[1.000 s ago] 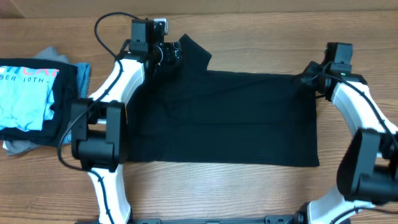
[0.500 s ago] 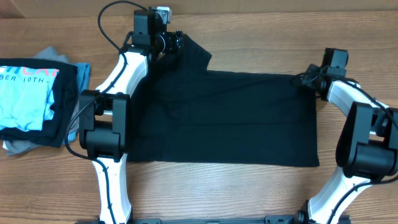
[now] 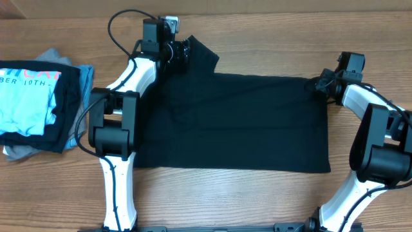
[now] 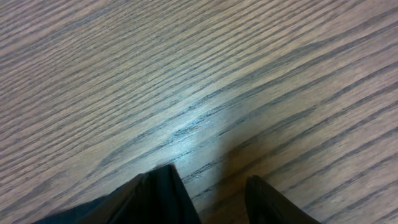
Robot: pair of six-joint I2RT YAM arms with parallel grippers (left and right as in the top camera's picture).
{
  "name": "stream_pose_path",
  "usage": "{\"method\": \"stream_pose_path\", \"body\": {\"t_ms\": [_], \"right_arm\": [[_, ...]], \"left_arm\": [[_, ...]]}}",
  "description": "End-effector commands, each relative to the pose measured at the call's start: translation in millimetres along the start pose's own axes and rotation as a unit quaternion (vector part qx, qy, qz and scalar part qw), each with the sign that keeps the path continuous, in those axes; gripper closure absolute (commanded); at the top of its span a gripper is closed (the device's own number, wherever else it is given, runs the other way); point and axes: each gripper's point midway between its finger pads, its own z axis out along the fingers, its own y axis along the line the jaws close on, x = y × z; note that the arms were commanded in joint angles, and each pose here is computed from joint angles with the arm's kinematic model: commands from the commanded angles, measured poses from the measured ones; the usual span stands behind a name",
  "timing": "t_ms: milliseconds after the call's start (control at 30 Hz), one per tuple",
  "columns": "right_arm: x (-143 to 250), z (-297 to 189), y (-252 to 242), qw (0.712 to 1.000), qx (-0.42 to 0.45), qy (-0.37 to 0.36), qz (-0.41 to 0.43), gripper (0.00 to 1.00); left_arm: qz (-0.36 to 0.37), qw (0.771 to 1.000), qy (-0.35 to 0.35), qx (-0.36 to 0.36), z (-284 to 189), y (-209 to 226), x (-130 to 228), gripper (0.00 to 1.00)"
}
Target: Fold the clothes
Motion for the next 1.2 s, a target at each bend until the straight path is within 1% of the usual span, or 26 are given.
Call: {"method": "stream_pose_path", "body": {"t_ms": [0,167,267,367,467,500,767,833,900,933,1000,1033,1167], "right_arm": [[-7.9,-0.4,6.1,1.000,-0.009,-0.010,-0.007,0.47],[-7.9,-0.4,6.4,1.000,-0.010,-0.010,-0.006,0.48],[-6.9,-0.5,10.0,1.000,-0.020,-0.007,-0.006,0.48],[-6.5,-0.6,11.6,1.000,-0.025,-0.006,-0.006,0.48],[-6.3,-0.5,11.7,1.000,-0.025,-0.005,-0.006,0.48],[-6.5,-0.6,11.8,1.000,-0.025,-0.006,-0.006,0.48],[-5.9,-0.5,11.6,1.000,-0.025,-0.005,-0.006,0.52],[-6.8,-0.6,11.8,1.000,-0.025,-0.006,-0.007,0.52],[-9.2,-0.6,12.4,1.000,-0.027,-0.011,-0.006,0.56],[-11.5,-0.7,13.0,0.999,-0.028,-0.016,-0.006,0.57],[-16.8,-1.0,14.4,0.999,-0.031,-0.027,-0.006,0.62],[-19.2,-1.2,15.0,0.999,-0.032,-0.032,-0.006,0.62],[-21.4,-1.4,15.6,0.999,-0.033,-0.036,-0.006,0.63]], "left_arm": [[0.019,1.000,0.007,0.002,19.5,-5.7,9.3,0.17],[0.023,1.000,0.020,-0.006,23.1,-2.4,17.5,0.18],[0.034,0.998,0.032,-0.040,23.6,7.7,23.9,0.20],[0.055,0.996,0.041,-0.058,24.6,12.4,29.1,0.21],[0.063,0.995,0.046,-0.063,26.0,12.4,32.3,0.28],[0.064,0.995,0.046,-0.063,26.2,12.5,32.5,0.29],[0.064,0.995,0.045,-0.063,26.7,12.6,32.7,0.52],[0.064,0.995,0.044,-0.063,26.8,12.6,32.1,0.59],[0.064,0.995,0.043,-0.063,26.8,12.5,31.5,0.65],[0.064,0.995,0.042,-0.063,26.7,12.5,30.7,0.69],[0.064,0.995,0.040,-0.063,26.2,13.0,28.8,0.81],[0.064,0.995,0.039,-0.064,26.0,13.5,27.5,0.84],[0.059,0.996,0.035,-0.063,25.5,13.3,24.1,0.85]]}}
